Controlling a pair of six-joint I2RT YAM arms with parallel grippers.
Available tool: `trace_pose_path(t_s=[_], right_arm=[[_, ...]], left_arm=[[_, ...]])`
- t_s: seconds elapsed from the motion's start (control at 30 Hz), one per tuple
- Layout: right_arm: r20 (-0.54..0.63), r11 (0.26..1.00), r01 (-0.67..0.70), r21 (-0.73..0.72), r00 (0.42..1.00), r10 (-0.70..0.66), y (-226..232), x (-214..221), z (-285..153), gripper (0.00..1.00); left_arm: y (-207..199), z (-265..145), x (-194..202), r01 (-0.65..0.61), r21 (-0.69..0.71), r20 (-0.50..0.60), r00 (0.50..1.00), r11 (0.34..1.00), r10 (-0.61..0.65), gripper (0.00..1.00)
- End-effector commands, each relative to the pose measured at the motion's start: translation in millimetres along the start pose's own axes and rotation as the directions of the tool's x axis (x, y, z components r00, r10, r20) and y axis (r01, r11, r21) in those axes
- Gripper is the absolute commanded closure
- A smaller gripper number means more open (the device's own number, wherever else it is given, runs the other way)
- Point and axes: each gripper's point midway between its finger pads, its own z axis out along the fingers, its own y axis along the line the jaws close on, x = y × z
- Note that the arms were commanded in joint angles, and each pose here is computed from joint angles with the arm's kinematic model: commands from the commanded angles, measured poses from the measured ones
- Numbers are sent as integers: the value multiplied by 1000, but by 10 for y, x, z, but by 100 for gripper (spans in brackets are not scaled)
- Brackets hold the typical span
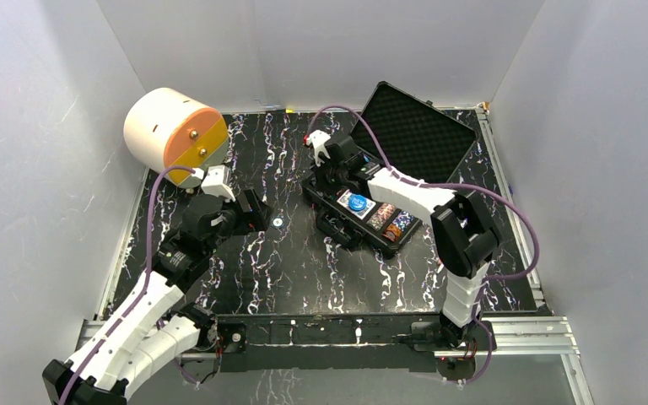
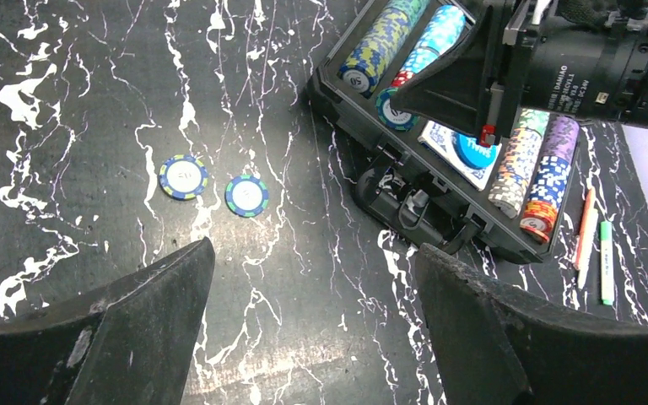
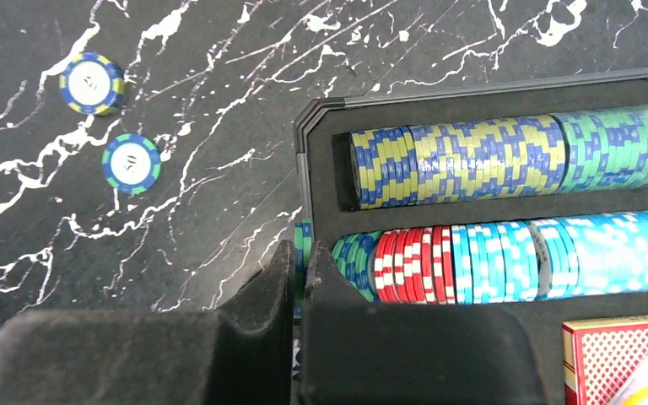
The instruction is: Pack up texas hold em set
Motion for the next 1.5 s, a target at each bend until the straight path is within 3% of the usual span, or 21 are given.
trace_pose_path(t_s=[0.0,0.73,1.03,1.47], right_arm=[[62,999,46,29,997,-48,-69,-267,56,100],[27,970,114,215,992,-122,-429,-174,21,100],[-42,965,183,188,983,-179,-432,8,94,100],[-56,966,206,159,978,-199,-367,23,-29,64]], left_arm=[[65,8,16,6,-31,3,1000,1000,-6,12],[88,23,33,8,-43,-1,1000,999,-8,12],[108,19,50,8,-50,-3,1000,999,-8,12],[147,12,63,-1,-66,-4,1000,998,1,12]])
